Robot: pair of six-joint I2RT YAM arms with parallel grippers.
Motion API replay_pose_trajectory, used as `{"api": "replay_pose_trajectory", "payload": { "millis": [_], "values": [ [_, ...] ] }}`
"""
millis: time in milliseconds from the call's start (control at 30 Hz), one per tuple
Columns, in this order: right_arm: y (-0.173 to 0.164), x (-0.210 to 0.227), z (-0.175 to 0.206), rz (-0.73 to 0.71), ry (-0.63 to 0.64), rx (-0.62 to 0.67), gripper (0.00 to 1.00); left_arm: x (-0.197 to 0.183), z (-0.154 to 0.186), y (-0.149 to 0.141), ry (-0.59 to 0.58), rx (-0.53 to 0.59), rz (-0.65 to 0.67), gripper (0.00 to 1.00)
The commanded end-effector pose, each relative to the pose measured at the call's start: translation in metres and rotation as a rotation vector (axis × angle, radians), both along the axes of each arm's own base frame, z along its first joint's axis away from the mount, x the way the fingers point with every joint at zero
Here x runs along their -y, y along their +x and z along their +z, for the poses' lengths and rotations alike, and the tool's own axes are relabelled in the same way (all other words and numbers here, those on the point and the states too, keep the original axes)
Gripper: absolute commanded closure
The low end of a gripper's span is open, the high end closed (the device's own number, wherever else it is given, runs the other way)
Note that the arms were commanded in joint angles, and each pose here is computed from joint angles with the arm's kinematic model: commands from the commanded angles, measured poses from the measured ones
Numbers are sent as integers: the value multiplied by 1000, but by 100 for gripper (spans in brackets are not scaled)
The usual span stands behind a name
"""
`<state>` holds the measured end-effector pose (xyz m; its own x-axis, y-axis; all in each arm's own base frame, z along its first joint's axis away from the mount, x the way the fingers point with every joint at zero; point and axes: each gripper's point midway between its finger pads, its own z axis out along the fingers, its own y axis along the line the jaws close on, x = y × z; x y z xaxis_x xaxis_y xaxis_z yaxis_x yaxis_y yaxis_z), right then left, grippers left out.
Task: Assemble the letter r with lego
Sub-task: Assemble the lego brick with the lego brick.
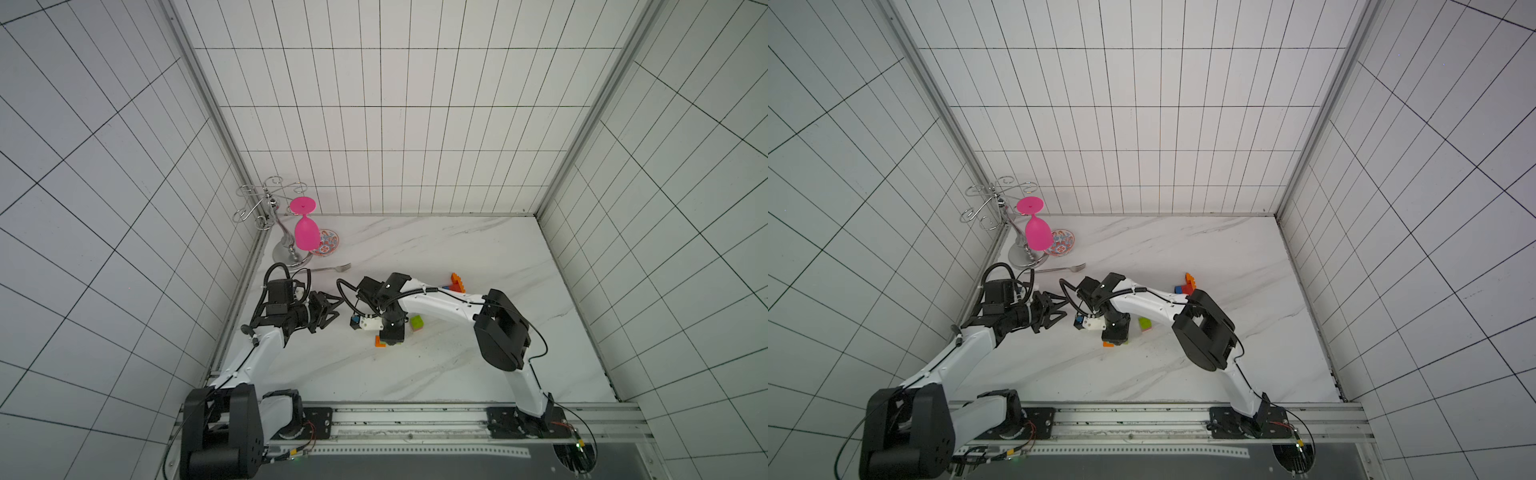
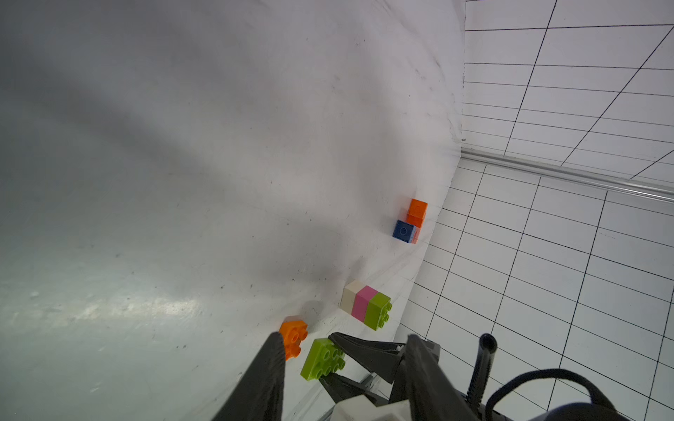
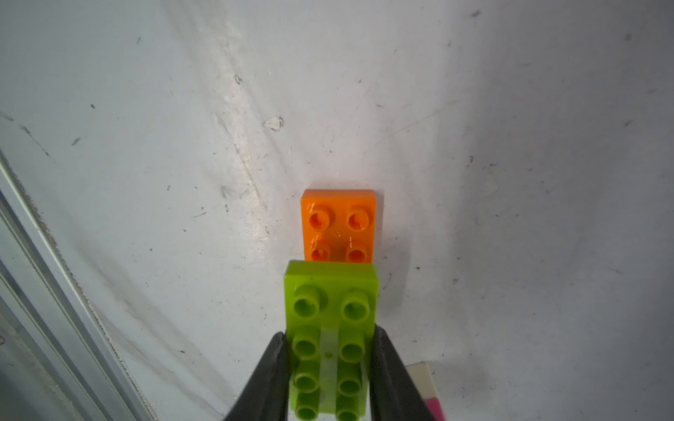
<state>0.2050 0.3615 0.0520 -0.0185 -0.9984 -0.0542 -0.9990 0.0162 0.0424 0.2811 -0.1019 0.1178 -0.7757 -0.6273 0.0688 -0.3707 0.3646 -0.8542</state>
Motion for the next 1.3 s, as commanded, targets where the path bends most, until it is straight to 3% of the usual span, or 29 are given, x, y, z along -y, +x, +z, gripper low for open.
{"api": "replay_pose_trajectory", "payload": {
  "millis": [0, 1267],
  "values": [
    [0, -1, 3, -6, -24, 1, 100, -1, 12, 6, 6, 43, -9, 54],
    [-4, 4, -28, 35, -126, 26, 100, 0, 11, 3, 4, 43, -20, 54]
  ]
}}
